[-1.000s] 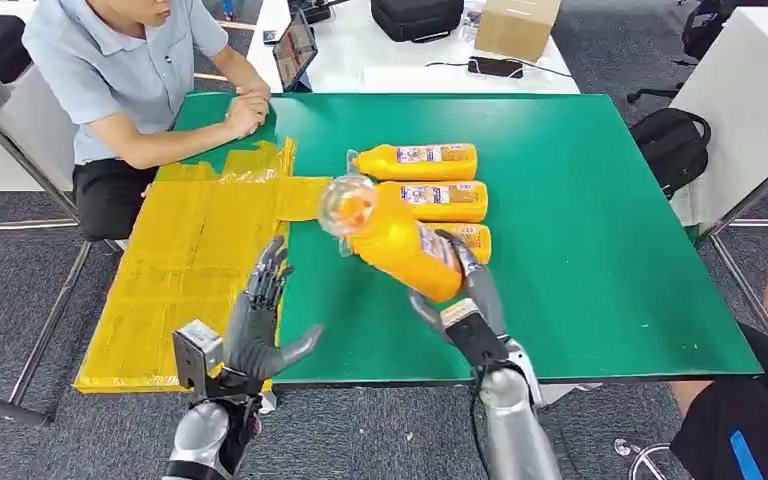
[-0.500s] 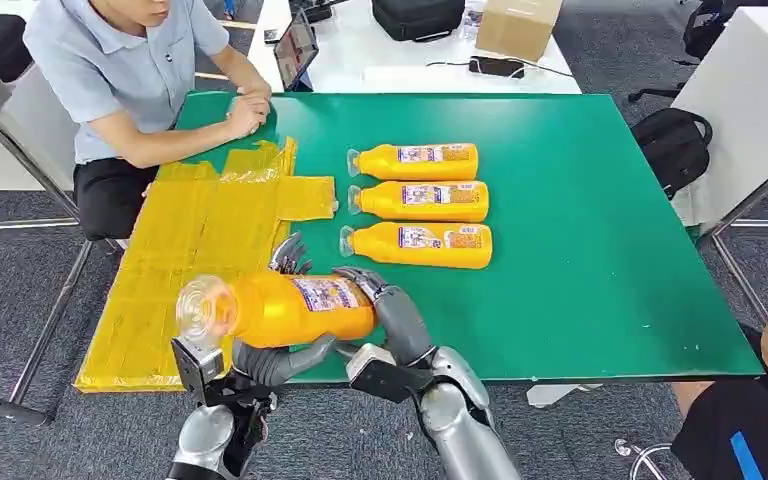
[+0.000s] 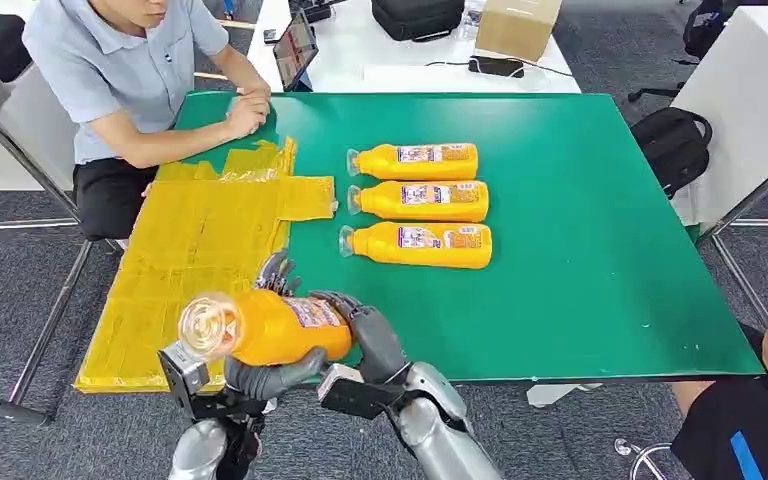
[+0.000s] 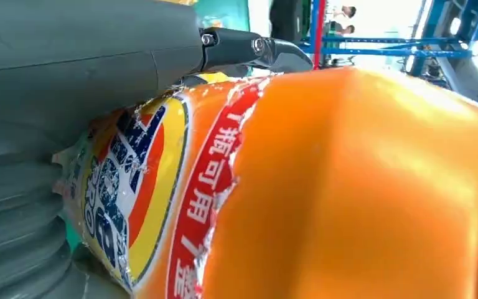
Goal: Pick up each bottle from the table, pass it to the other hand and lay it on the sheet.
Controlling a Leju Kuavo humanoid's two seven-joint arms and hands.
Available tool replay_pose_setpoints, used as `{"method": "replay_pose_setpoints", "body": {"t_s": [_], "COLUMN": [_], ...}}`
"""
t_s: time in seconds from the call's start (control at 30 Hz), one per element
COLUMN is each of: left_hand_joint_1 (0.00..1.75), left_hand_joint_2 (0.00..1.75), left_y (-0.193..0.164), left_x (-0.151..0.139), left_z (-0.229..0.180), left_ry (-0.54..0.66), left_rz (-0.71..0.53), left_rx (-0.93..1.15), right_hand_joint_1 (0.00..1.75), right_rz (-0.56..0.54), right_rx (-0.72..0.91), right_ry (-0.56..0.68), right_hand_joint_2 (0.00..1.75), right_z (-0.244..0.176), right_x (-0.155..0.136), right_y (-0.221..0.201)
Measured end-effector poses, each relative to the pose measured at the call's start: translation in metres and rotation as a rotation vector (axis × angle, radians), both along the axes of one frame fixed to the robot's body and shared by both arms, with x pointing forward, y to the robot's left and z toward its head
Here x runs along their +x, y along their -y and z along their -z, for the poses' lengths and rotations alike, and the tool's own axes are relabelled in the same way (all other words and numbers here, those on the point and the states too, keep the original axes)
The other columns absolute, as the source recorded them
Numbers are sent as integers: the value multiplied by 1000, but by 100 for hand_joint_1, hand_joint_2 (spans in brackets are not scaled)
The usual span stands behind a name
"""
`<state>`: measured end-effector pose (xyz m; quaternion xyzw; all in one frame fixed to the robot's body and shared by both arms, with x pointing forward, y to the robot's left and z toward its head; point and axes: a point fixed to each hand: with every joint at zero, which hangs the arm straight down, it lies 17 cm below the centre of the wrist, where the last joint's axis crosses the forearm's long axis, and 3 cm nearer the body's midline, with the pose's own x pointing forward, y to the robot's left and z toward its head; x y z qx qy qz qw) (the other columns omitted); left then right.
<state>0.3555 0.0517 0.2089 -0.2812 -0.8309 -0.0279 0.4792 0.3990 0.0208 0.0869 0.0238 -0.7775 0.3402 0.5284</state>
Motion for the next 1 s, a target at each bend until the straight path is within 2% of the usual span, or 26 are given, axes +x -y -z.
{"method": "replay_pose_setpoints", "body": {"t_s": [0.03, 0.07, 0.1, 0.13, 0.17, 0.2, 0.37, 0.53, 0.83, 1.0], "left_hand_joint_1": [145, 175, 175, 175, 175, 175, 175, 175, 175, 175], "left_hand_joint_2": [175, 175, 175, 175, 175, 175, 175, 175, 175, 175], "left_y": [-2, -2, -3, -4, -4, -4, -6, -8, -5, -5], "left_x": [-1, -1, -2, -2, -2, -2, 0, 4, 7, 13], "left_z": [3, 5, 6, 7, 8, 8, 12, 20, 26, 29], "left_ry": [-11, -17, -21, -25, -29, -35, -102, -183, -216, -250], "left_rz": [-3, -4, -3, -3, -3, 0, 55, 105, 123, 129], "left_rx": [-5, -7, -8, -9, -13, -20, -93, -185, -202, -204], "right_hand_joint_1": [175, 124, 12, 0, 0, 0, 0, 0, 0, 0], "right_rz": [-2, -2, -4, -6, -9, -13, -12, 14, 24, 114], "right_rx": [-11, -17, -21, -24, -30, -39, -67, -74, -77, -54], "right_ry": [-3, -6, -8, -10, -9, -8, 6, 91, 114, 224], "right_hand_joint_2": [175, 175, 175, 175, 175, 0, 0, 0, 0, 0], "right_z": [3, 5, 7, 8, 10, 12, 18, 12, 10, -11], "right_x": [-1, -2, -3, -4, -5, -6, -12, -17, -20, -18], "right_y": [-1, -2, -3, -3, -4, -5, -6, 3, 9, 24]}}
